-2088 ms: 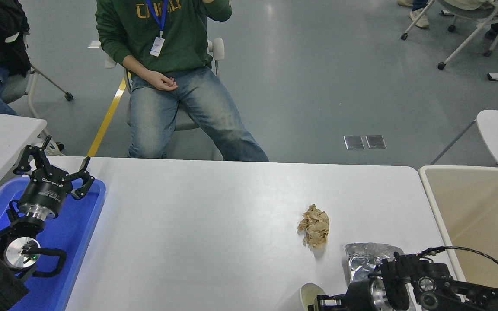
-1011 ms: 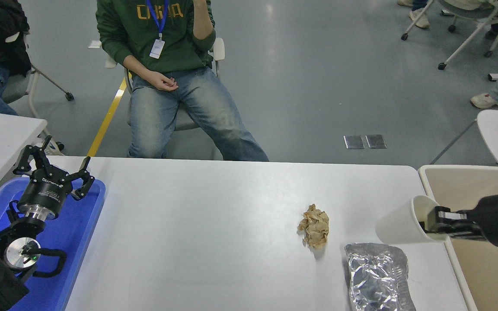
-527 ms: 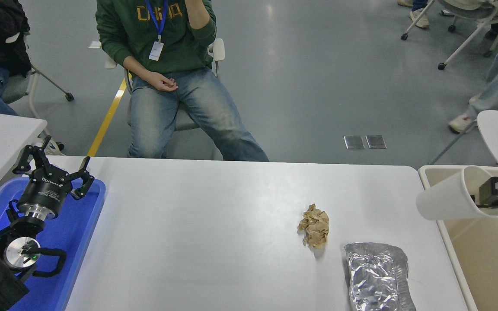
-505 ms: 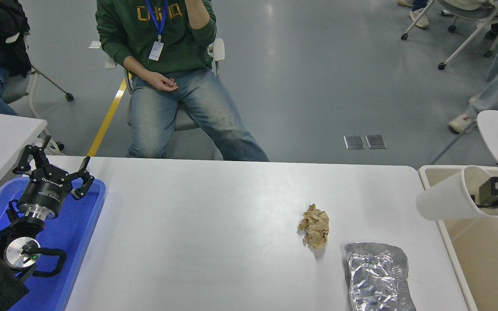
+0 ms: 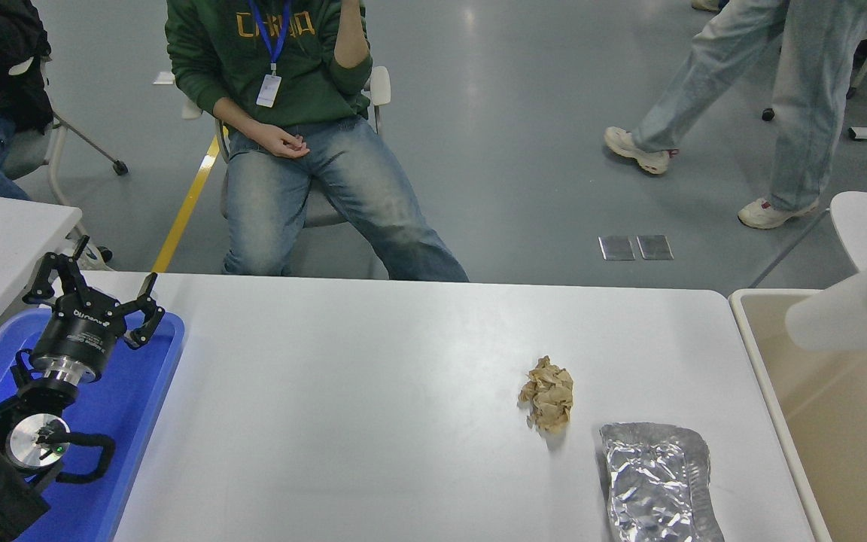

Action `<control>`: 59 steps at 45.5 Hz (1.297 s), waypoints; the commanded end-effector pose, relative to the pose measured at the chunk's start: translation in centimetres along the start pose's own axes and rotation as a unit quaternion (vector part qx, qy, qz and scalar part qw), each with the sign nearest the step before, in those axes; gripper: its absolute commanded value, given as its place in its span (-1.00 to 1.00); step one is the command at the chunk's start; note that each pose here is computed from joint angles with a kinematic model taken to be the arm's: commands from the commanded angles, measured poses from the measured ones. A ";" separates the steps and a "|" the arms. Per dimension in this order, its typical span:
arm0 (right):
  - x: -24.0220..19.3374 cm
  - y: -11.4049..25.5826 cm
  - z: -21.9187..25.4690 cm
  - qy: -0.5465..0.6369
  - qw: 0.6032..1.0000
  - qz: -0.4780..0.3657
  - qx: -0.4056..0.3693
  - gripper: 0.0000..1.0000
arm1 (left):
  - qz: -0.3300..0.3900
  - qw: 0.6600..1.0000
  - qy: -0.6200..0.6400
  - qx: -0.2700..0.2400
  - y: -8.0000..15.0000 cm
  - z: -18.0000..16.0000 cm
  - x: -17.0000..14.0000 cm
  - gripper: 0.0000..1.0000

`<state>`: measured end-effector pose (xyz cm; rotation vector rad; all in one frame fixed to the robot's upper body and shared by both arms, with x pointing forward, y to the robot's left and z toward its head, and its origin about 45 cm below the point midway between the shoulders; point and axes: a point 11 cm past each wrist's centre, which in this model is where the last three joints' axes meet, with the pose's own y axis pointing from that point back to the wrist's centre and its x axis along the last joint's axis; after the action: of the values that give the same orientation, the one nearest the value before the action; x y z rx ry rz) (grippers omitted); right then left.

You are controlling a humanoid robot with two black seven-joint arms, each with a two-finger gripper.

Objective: Clean the table surface

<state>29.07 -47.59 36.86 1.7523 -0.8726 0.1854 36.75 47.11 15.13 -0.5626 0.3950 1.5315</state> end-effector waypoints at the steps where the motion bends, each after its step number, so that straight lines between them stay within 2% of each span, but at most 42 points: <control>1: 1.1 -1.4 4.5 -0.053 0.994 0.075 -0.059 -1.00 | 0.000 1.000 0.000 0.000 0.0 0.0 0.0 1.00; 12: 1.7 -4.5 8.8 -0.113 0.975 0.157 -0.112 -1.00 | 0.000 1.000 0.000 0.000 0.0 0.0 0.0 1.00; 20: 1.0 -8.0 12.2 -0.172 0.954 0.194 -0.150 -1.00 | 0.000 1.000 0.000 0.000 0.0 0.0 0.0 1.00; 33: -4.5 -15.8 17.5 -0.196 0.922 0.229 -0.242 -1.00 | 0.000 1.000 0.000 0.000 0.0 0.0 0.0 1.00; 42: -7.5 -18.3 20.8 -0.200 0.887 0.264 -0.321 -1.00 | 0.000 1.000 0.000 0.000 0.0 0.0 0.0 1.00; 49: -9.6 -20.2 20.4 -0.200 0.874 0.274 -0.349 -1.00 | 0.000 1.000 0.000 0.000 0.0 0.0 0.0 1.00; 59: -12.9 -22.9 18.4 -0.200 0.880 0.259 -0.345 -1.00 | 0.000 1.000 0.000 0.000 0.0 0.0 0.0 1.00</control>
<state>29.81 -58.42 9.17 0.9017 -1.5031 -0.1297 36.75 47.11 15.14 -0.5625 0.3949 1.5315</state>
